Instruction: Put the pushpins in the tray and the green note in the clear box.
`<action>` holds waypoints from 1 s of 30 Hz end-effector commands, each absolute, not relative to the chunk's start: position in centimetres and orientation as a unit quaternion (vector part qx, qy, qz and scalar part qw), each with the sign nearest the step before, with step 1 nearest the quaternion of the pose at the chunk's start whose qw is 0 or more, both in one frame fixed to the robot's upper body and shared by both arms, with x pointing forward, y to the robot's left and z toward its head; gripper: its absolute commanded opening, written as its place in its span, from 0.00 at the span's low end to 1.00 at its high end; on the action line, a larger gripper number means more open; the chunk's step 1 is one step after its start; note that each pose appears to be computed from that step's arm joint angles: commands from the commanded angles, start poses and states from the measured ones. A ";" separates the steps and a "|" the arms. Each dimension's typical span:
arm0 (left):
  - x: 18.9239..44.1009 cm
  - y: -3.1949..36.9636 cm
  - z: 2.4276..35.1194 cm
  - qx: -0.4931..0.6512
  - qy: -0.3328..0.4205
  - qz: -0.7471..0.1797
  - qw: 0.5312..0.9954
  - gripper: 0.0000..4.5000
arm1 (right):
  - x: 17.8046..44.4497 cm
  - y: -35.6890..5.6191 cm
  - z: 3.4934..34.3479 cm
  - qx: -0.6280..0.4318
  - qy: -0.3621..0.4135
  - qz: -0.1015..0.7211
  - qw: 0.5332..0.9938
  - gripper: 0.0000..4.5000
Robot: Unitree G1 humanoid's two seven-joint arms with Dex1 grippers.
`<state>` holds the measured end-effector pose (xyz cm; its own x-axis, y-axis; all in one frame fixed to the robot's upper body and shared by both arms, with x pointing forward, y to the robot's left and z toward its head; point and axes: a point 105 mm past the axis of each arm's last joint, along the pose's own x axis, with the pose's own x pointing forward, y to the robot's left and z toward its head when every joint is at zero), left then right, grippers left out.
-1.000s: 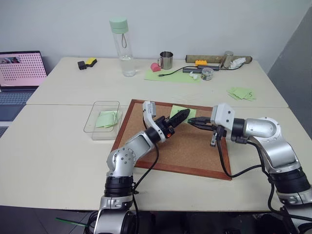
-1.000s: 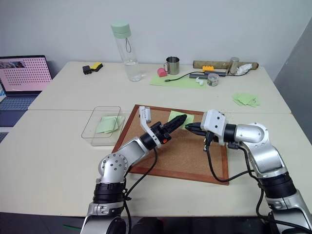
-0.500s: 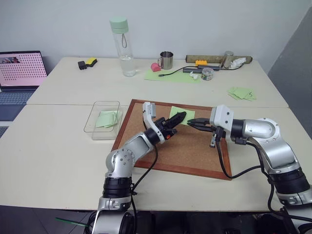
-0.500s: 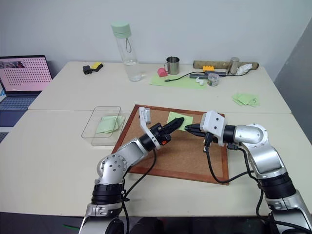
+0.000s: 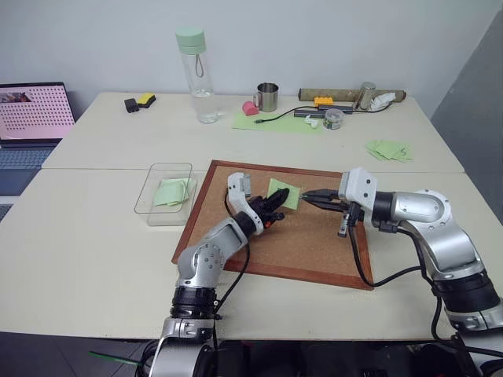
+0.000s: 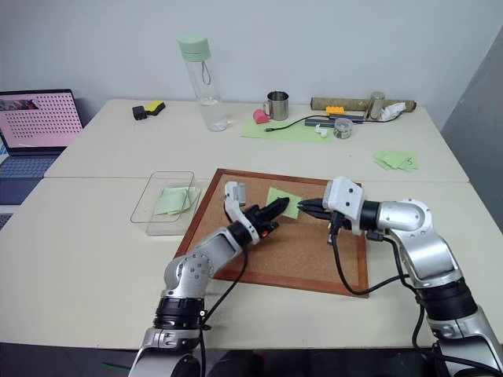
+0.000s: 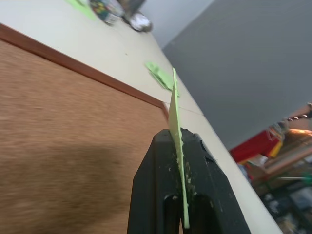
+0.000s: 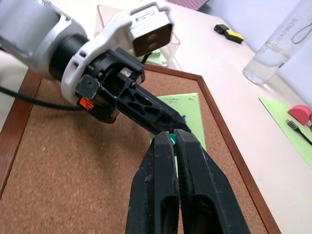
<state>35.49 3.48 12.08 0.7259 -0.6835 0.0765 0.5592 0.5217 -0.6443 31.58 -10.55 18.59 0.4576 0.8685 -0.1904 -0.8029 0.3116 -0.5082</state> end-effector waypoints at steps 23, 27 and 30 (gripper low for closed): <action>34.2 3.1 15.8 -0.302 0.025 -0.394 0.868 0.00 | 35.8 -27.9 13.0 -0.274 0.190 0.220 0.917 0.37; 34.2 3.4 16.2 -0.294 0.016 -0.393 0.871 0.00 | 35.7 -27.7 13.4 -0.274 0.185 0.224 0.917 0.58; 34.1 4.1 17.3 -0.262 -0.006 -0.389 0.883 0.00 | 35.5 -26.9 14.7 -0.278 0.165 0.245 0.914 0.72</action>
